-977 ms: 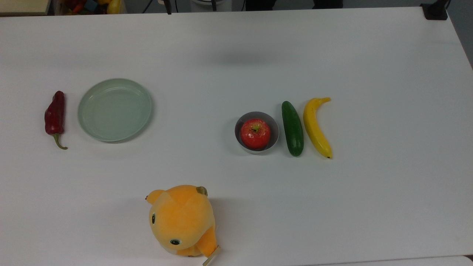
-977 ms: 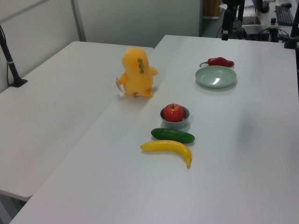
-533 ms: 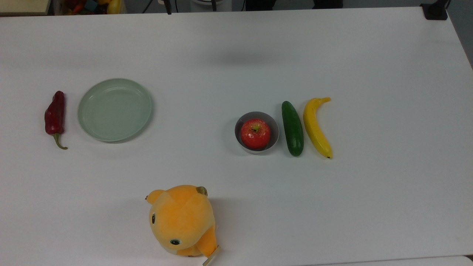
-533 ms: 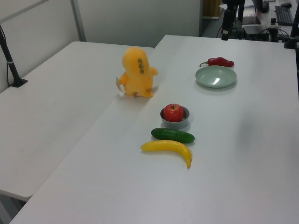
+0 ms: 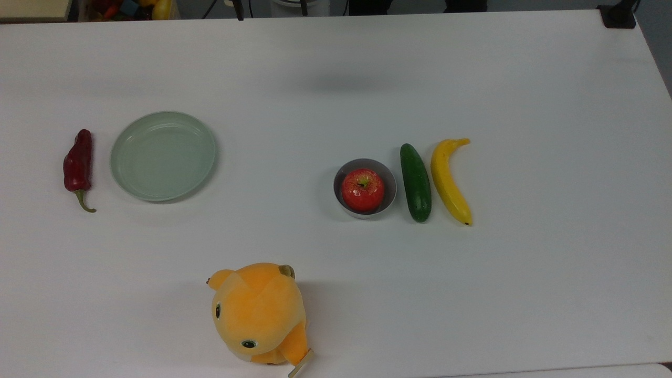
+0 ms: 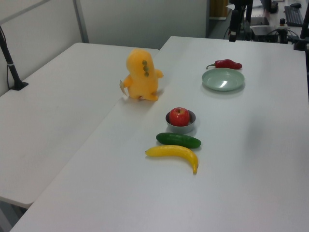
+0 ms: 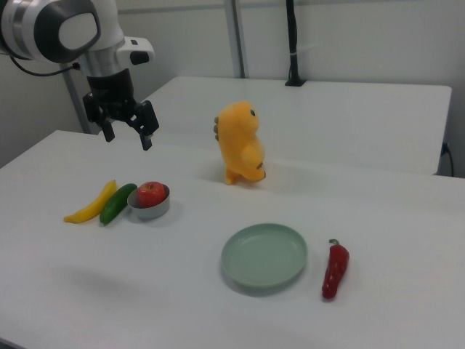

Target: Red apple placed in the center of the desktop

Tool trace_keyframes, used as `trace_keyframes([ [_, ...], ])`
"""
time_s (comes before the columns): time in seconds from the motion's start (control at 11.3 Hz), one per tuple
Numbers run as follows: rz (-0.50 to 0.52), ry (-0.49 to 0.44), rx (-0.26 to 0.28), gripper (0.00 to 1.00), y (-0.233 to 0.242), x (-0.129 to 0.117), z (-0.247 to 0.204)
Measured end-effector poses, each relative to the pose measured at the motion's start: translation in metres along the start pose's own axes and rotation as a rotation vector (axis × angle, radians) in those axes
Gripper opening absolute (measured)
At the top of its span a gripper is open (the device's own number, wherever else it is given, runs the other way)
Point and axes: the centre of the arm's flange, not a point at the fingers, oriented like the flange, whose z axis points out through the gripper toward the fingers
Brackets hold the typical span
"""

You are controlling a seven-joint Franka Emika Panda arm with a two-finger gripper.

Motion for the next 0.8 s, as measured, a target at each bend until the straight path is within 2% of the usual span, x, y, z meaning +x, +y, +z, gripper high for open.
trace_keyframes([
  [0.44,-0.006,-0.017,0.001,1.00,-0.002,0.003,0.009],
  [0.71,-0.022,-0.051,0.004,1.00,-0.010,0.014,0.033],
  [0.8,-0.030,-0.031,0.004,1.00,-0.014,0.024,0.038],
])
